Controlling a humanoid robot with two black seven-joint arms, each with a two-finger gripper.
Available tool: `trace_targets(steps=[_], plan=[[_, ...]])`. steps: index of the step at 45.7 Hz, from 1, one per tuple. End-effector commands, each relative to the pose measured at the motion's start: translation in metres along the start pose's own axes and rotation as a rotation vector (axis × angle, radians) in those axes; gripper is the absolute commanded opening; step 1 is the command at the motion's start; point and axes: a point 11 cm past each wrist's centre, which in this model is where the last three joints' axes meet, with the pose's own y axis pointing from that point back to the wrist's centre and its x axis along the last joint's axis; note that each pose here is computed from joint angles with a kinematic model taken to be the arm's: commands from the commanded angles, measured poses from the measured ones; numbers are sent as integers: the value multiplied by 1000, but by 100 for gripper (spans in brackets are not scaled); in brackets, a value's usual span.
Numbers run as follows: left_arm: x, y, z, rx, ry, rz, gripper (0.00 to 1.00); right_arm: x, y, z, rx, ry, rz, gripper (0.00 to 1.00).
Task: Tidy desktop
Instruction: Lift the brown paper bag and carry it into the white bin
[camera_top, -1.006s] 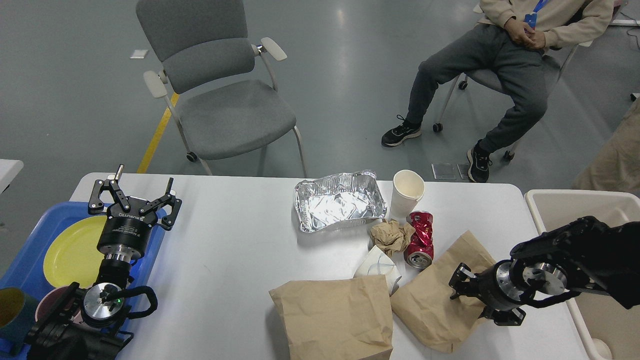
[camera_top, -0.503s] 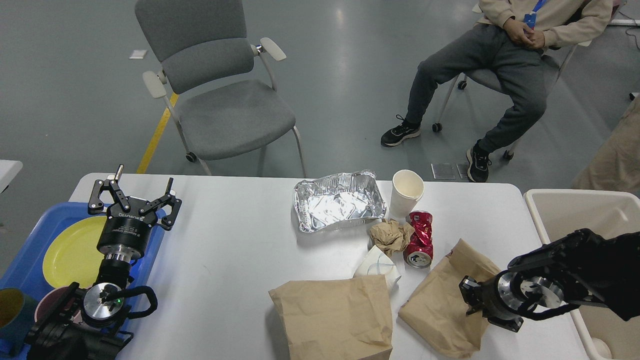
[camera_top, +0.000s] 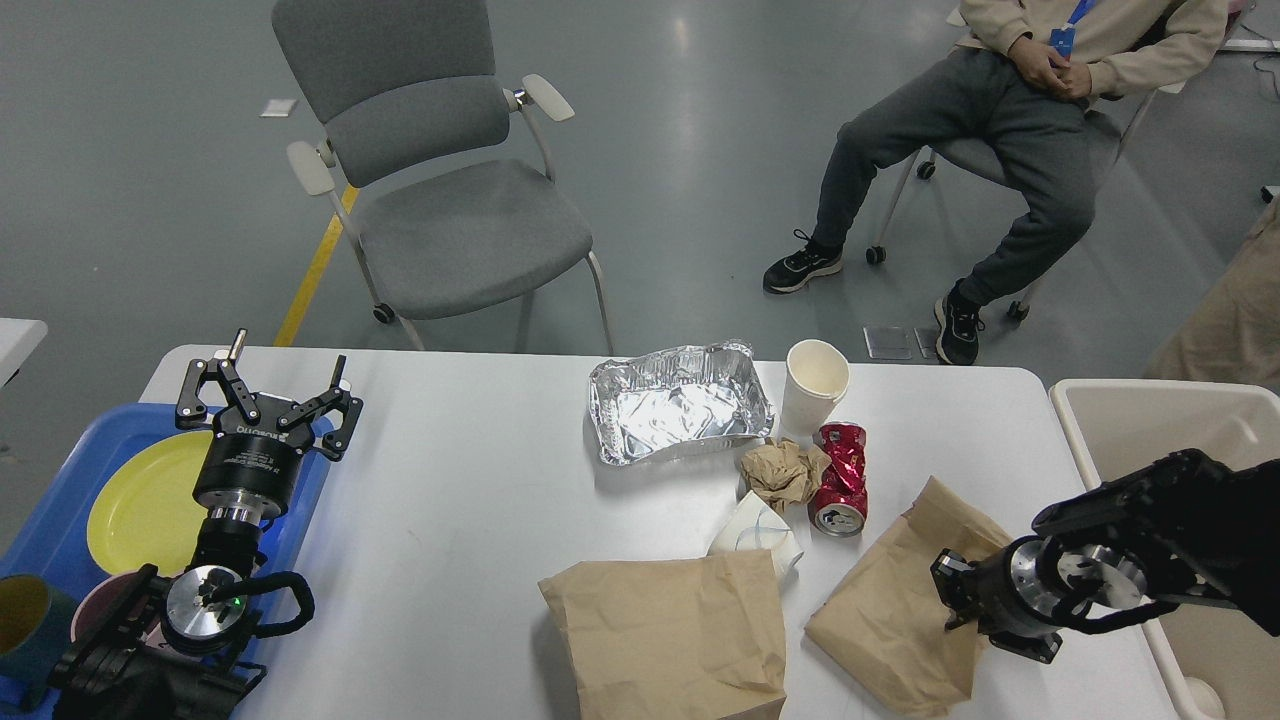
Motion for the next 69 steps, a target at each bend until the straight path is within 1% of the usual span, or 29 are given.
trace_targets(steps=[1,7,8,11,15,18,21,26,30,37,45,48,55,60,69], plan=[[0,0,-1,1,1,0,96,20,29,5,-3,2,-13,0],[0,0,0,1,-1,0,96,45,71,6,30,-11,-20,0],[0,0,-1,2,0,0,96,52,86,6,35,-2,-31,0],[0,0,-1,1,1,0,96,64,110,5,46,11,-38,0],[-1,0,-1,2,1,-2,96,69,141,3,45,41,-55,0],[-1,0,-1,0,2,-1,96,74,170,0,44,62,-28,0],[0,0,0,1,-1,0,96,73,196,-1,34,89,-2,0],[0,0,-1,2,1,0,96,56,233,-11,25,175,-10,0],[0,0,-1,0,2,0,96,38,248,-16,5,225,-29,0],[0,0,-1,1,1,0,96,34,252,-15,12,225,-31,0],[0,0,-1,0,2,0,96,49,251,-2,17,171,11,0],[0,0,0,0,0,0,96,65,251,10,16,119,63,0],[0,0,-1,0,2,0,96,113,229,61,12,-47,159,0],[0,0,-1,2,2,0,96,149,217,93,-42,-111,260,0],[0,0,-1,0,1,0,96,186,164,139,-90,-209,407,0]])
